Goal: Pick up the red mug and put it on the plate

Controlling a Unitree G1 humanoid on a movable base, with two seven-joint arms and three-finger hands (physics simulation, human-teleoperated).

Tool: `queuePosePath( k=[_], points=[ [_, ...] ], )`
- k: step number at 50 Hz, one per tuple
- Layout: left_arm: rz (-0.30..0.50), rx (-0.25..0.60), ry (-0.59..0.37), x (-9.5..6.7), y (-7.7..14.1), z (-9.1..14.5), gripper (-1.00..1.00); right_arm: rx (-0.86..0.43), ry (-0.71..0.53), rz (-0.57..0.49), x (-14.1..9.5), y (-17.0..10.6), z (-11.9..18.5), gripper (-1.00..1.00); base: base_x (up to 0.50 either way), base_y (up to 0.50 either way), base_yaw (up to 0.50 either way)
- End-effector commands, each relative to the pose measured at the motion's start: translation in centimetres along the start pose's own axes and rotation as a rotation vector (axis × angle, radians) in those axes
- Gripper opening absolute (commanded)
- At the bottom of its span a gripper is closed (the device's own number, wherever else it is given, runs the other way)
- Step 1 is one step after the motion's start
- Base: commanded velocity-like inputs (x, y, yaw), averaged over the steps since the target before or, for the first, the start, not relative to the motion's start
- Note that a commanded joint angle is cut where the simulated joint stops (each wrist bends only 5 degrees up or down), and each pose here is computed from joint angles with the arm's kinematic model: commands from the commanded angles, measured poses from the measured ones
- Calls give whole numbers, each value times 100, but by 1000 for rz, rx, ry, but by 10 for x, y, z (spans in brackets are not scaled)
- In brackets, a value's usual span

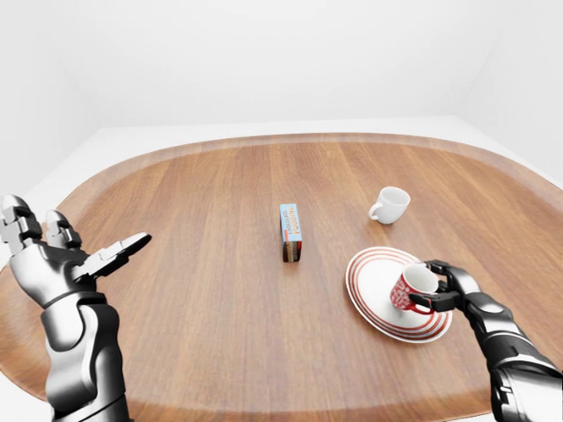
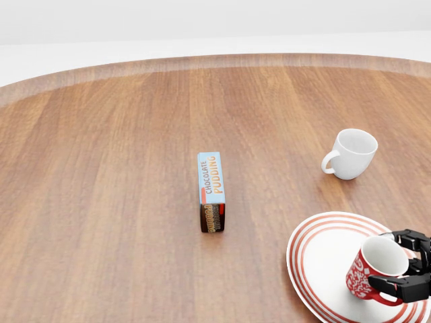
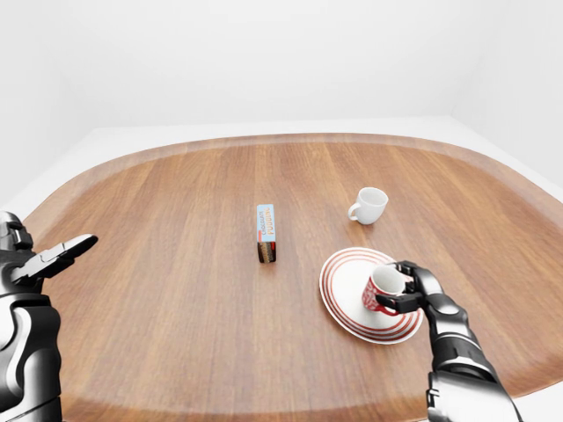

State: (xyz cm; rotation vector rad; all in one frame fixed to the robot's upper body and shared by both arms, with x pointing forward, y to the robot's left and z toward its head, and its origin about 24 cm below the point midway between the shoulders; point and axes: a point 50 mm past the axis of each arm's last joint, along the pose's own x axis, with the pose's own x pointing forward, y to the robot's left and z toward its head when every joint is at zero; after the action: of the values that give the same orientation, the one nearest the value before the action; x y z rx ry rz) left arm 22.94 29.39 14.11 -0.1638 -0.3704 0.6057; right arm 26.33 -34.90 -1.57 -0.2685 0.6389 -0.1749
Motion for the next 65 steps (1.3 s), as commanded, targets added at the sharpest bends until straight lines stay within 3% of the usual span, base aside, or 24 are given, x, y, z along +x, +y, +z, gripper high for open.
queuePosePath(
  k=[1, 6, 13, 22, 24, 28, 32, 40, 41, 44, 46, 50, 51, 59, 65],
  points=[
    [-1, 1, 2, 0, 0, -1, 100, 5, 12, -5, 1, 4, -2, -40, 0, 0, 0],
    [-1, 1, 1, -1, 0, 0, 100, 1, 26, -2, 1, 7, -5, -36, 0, 0, 0],
    [0, -2, -6, -1, 0, 1, 100, 2, 28, -4, 1, 6, -6, -7, 0, 0, 0],
    [0, -2, -7, 0, 0, 2, 100, 5, 27, -7, 1, 5, -6, 2, 0, 0, 0],
    [-1, 0, -4, 0, 0, 1, 100, 3, 32, -8, 1, 6, -8, 28, 0, 0, 0],
    [-1, 0, -3, 0, 0, 1, 100, 0, 27, -6, 1, 5, -6, 100, 0, 0, 0],
    [0, 0, -2, 0, 0, 1, 100, -2, 8, -7, 1, 1, -1, 100, 0, 0, 0],
    [0, 0, -3, 0, 0, 1, 100, -14, -149, -12, -10, -20, 38, 100, 0, 0, 0],
    [1, 0, 0, 0, 0, 0, 100, -6, -184, -13, -17, -25, 49, 100, 0, 0, 0],
    [1, -1, -2, 0, 0, 1, 100, -95, -469, -43, -54, -33, 95, 100, 0, 0, 0],
    [1, 0, -2, 0, 0, 0, 100, -136, -591, -65, -75, -36, 115, 100, 0, 0, 0],
    [1, -1, -1, 0, 0, 0, 100, -262, -862, -124, -134, -43, 157, 100, 0, 0, 0],
    [0, 1, 2, 0, 0, -1, 100, -318, -954, -149, -158, -43, 169, 100, 0, 0, 0],
    [0, 1, 5, 0, 0, -1, 100, -421, -1075, -193, -195, -40, 181, 100, 0, 0, 0],
    [-1, 0, 1, -1, 0, 0, 100, -411, -1062, -195, -192, -41, 179, 100, 0, 0, 0]
  ],
)
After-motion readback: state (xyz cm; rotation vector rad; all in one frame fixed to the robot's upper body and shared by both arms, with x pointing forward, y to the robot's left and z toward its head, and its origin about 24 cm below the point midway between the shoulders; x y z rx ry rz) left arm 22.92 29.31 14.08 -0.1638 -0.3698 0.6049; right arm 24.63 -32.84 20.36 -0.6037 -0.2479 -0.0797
